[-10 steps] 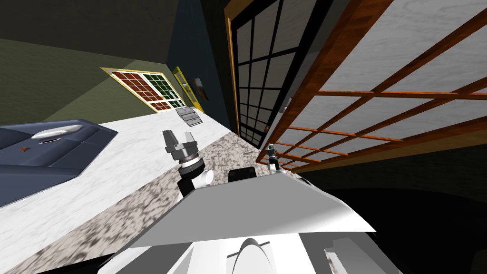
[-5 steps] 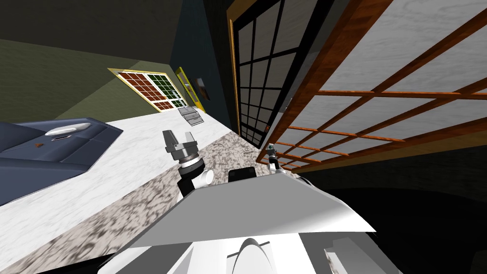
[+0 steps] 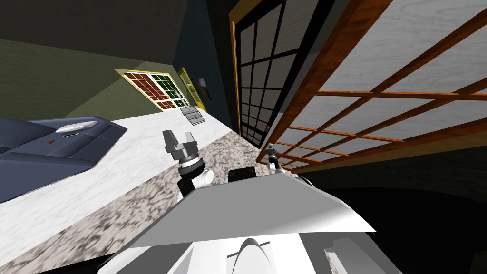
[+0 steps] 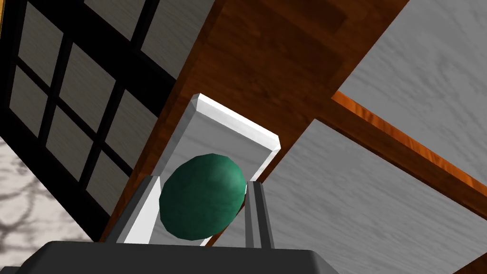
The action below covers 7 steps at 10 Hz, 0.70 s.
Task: Pull the door open
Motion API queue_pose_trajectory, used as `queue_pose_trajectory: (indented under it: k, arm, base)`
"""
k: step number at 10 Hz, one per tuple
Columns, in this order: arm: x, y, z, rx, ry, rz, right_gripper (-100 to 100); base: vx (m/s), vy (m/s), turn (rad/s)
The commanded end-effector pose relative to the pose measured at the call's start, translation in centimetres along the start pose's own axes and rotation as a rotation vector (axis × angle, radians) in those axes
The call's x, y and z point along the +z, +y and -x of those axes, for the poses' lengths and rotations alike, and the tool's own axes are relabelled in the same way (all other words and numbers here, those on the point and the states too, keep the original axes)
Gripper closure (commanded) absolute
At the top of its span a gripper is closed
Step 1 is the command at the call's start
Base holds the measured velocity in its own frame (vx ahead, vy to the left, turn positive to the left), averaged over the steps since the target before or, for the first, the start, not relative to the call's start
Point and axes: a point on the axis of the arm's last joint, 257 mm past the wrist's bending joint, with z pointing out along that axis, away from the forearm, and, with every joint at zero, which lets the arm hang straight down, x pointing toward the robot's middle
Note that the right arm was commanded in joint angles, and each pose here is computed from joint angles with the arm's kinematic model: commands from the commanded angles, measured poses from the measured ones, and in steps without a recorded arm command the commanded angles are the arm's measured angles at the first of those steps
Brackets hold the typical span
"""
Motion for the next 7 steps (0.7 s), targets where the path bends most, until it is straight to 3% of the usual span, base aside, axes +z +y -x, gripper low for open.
queue_pose_trajectory:
  k: [1,7]
  arm:
    - [0.15,-0.02,-0.20,0.055,0.004,0.003,100]
    - [0.40,-0.02,-0.25,0.201,0.003,0.008,100]
  base:
    - [-0.030,-0.004,0.034]
    - [-0.027,-0.005,0.028]
